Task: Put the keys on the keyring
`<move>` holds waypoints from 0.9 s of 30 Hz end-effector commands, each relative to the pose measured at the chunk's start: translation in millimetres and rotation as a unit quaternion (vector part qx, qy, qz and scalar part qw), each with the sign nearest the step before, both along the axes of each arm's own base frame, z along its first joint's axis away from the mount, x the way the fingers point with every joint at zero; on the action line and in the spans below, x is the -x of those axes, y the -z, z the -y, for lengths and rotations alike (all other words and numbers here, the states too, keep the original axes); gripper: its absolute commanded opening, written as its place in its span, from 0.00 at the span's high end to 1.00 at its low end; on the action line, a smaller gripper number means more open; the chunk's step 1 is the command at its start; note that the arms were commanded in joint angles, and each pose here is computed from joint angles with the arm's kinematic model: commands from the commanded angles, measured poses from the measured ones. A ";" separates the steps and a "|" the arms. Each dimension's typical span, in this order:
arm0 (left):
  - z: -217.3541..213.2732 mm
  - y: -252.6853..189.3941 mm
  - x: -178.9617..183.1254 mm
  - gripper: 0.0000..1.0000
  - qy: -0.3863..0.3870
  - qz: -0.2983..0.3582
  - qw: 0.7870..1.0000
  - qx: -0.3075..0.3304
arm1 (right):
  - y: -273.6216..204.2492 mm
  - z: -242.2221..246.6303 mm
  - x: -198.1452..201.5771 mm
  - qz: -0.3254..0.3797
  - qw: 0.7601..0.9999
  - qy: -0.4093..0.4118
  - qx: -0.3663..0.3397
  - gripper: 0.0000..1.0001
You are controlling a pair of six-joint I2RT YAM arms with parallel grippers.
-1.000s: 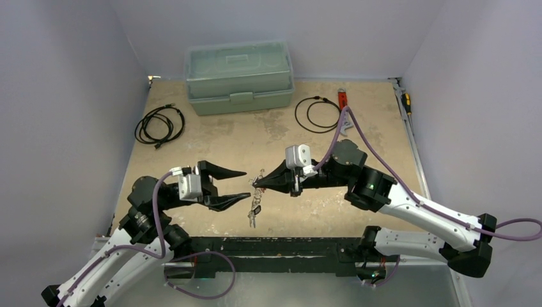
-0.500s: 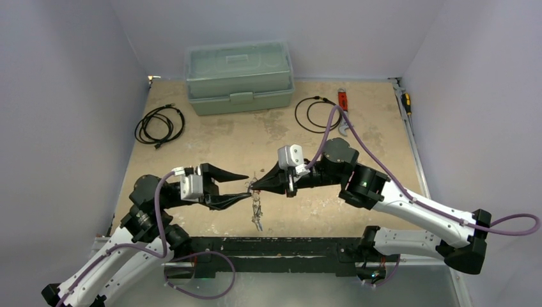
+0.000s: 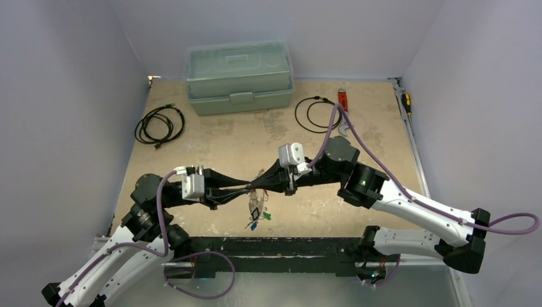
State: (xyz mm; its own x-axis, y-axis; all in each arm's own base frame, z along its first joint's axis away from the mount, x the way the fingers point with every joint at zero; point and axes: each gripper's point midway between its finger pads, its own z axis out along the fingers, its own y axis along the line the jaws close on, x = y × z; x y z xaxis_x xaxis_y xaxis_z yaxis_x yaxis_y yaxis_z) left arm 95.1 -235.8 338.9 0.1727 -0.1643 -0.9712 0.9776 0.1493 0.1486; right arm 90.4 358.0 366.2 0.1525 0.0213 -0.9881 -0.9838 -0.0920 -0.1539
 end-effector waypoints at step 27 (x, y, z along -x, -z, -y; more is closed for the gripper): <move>-4.6 -13.8 -5.7 1.00 -0.026 0.004 1.000 0.006 | -39.1 17.9 -6.7 0.025 0.998 0.047 -0.024 0.59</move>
